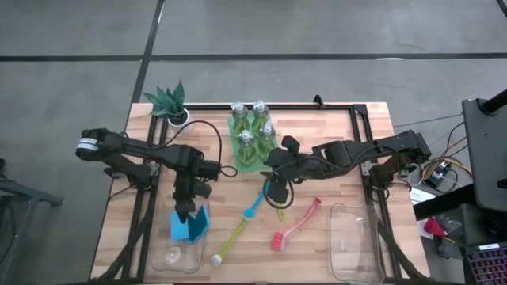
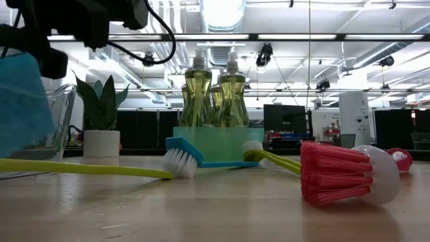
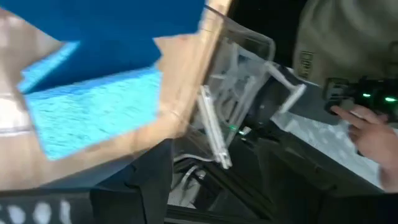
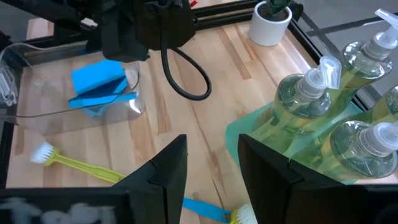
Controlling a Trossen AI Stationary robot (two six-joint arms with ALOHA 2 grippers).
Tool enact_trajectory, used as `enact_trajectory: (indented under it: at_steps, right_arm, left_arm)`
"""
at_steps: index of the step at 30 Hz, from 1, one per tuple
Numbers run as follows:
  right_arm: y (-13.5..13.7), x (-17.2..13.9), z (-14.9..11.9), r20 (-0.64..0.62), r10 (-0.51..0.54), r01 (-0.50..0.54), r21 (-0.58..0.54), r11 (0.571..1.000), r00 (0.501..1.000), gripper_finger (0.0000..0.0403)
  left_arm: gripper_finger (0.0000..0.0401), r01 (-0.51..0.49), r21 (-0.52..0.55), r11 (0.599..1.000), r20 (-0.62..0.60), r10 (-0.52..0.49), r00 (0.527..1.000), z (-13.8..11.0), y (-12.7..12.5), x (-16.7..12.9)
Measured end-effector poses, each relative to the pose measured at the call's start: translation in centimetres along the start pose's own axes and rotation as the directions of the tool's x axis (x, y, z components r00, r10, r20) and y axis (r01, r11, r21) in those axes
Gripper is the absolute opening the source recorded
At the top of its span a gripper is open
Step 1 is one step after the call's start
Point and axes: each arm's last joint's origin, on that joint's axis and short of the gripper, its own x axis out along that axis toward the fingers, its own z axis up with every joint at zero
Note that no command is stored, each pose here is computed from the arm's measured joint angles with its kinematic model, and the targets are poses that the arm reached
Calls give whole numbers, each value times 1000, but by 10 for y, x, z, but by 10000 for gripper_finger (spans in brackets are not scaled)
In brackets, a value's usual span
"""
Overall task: Pick & Place Kitchen Sink Supplies
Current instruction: Put the red dish brush into the right transparent bin
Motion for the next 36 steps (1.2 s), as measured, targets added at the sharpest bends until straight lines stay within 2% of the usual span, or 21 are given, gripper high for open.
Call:
enact_trajectory:
  at_steps: [7,12,14,18,22,24,27,32,36]
  right_arm:
    - [0,-2,2,9,15,-16,36,999,1000,124]
    - [-5,-19,15,64,61,-66,84,994,996,103]
    - [-7,-21,15,49,92,-97,110,989,995,89]
    - [-6,-14,1,-94,197,-179,165,970,976,61]
    - [-7,-9,-18,-287,254,-183,254,950,924,39]
    - [-7,-8,-26,-374,305,-216,262,941,876,29]
    - [-3,-4,-39,-456,361,-303,198,932,813,14]
    - [1,12,-63,-550,320,-361,35,932,771,17]
    - [1,30,-80,-614,277,-367,-23,930,739,53]
  left_arm:
    - [227,81,6,997,-11,-81,997,-3,-6,-3]
    - [226,65,114,991,40,-70,997,-4,-16,-12]
    - [223,54,155,986,77,-67,995,-3,-22,-18]
    - [212,58,202,978,151,-90,984,-6,-35,-36]
    - [206,60,268,961,243,-128,961,-13,-51,-60]
    - [206,43,300,953,299,-137,944,-15,-59,-73]
    - [206,-10,370,929,401,-150,904,-19,-74,-93]
    - [206,-113,488,865,549,-203,811,-20,-98,-120]
    - [206,-209,515,831,645,-215,734,-24,-113,-135]
